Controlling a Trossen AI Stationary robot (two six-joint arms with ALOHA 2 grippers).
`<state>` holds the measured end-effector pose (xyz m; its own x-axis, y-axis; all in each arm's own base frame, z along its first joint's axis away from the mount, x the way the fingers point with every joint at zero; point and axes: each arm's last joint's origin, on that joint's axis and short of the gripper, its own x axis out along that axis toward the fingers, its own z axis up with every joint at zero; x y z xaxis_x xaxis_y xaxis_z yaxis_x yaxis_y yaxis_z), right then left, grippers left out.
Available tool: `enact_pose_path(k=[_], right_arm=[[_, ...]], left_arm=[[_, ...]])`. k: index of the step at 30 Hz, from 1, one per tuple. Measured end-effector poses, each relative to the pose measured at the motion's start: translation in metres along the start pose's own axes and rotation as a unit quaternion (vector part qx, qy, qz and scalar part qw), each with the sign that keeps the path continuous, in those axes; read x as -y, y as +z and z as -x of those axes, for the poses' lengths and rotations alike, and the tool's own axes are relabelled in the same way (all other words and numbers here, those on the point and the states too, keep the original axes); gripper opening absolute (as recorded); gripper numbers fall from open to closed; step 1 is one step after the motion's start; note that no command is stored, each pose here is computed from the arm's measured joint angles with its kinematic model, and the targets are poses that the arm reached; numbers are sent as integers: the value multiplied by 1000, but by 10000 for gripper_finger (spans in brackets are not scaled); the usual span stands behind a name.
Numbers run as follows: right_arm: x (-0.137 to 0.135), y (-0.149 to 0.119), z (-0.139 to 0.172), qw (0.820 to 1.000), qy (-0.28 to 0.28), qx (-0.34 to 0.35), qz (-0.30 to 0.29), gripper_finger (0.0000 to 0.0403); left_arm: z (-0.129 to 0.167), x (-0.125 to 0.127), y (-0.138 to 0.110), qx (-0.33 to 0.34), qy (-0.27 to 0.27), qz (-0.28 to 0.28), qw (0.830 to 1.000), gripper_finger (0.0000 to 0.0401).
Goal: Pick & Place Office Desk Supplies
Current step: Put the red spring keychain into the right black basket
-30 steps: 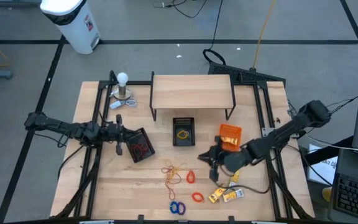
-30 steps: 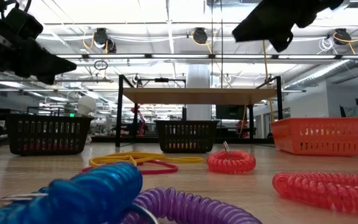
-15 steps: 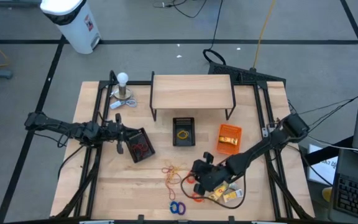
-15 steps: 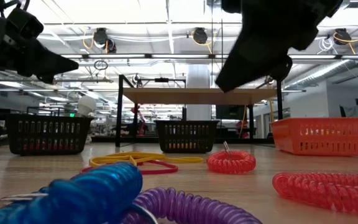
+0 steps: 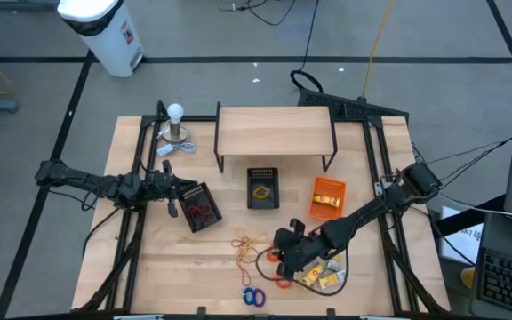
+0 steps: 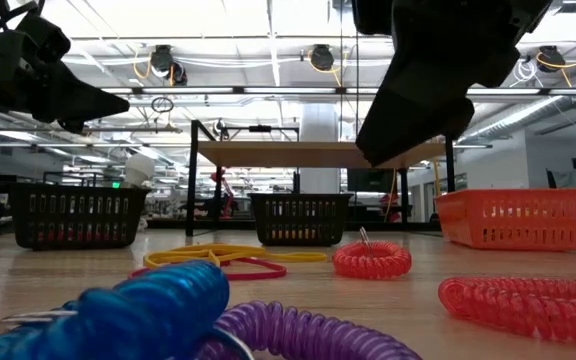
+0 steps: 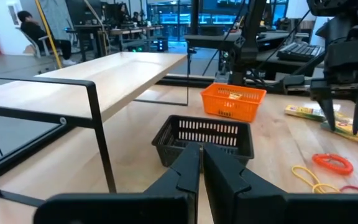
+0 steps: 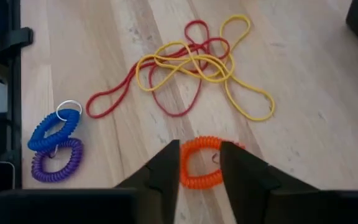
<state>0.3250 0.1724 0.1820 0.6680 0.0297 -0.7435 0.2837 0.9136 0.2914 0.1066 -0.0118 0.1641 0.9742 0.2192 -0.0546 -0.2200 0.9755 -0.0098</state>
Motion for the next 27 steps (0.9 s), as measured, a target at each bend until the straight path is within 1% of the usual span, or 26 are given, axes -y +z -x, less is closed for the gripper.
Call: enact_pose_path(k=[5, 8, 11, 15, 22, 27], right_arm=[[0, 3, -1, 1000, 14, 2, -14, 190], [-1, 4, -1, 1000, 17, 4, -18, 214], [3, 2, -2, 999, 3, -6, -46, 220], [12, -3, -8, 995, -42, -23, -88, 217], [18, -13, -31, 993, -56, -45, -95, 209], [19, -19, -38, 992, -60, -65, -93, 208]], left_arm=[[0, 0, -1, -4, 0, -15, 1000, 24], [0, 0, -1, -7, -1, -28, 1000, 24], [0, 0, -2, -8, -1, -31, 1000, 24], [0, 0, -2, -10, 0, -34, 999, 24], [0, 0, -2, -9, 4, -51, 999, 24], [0, -1, -2, -9, 12, -51, 999, 24]])
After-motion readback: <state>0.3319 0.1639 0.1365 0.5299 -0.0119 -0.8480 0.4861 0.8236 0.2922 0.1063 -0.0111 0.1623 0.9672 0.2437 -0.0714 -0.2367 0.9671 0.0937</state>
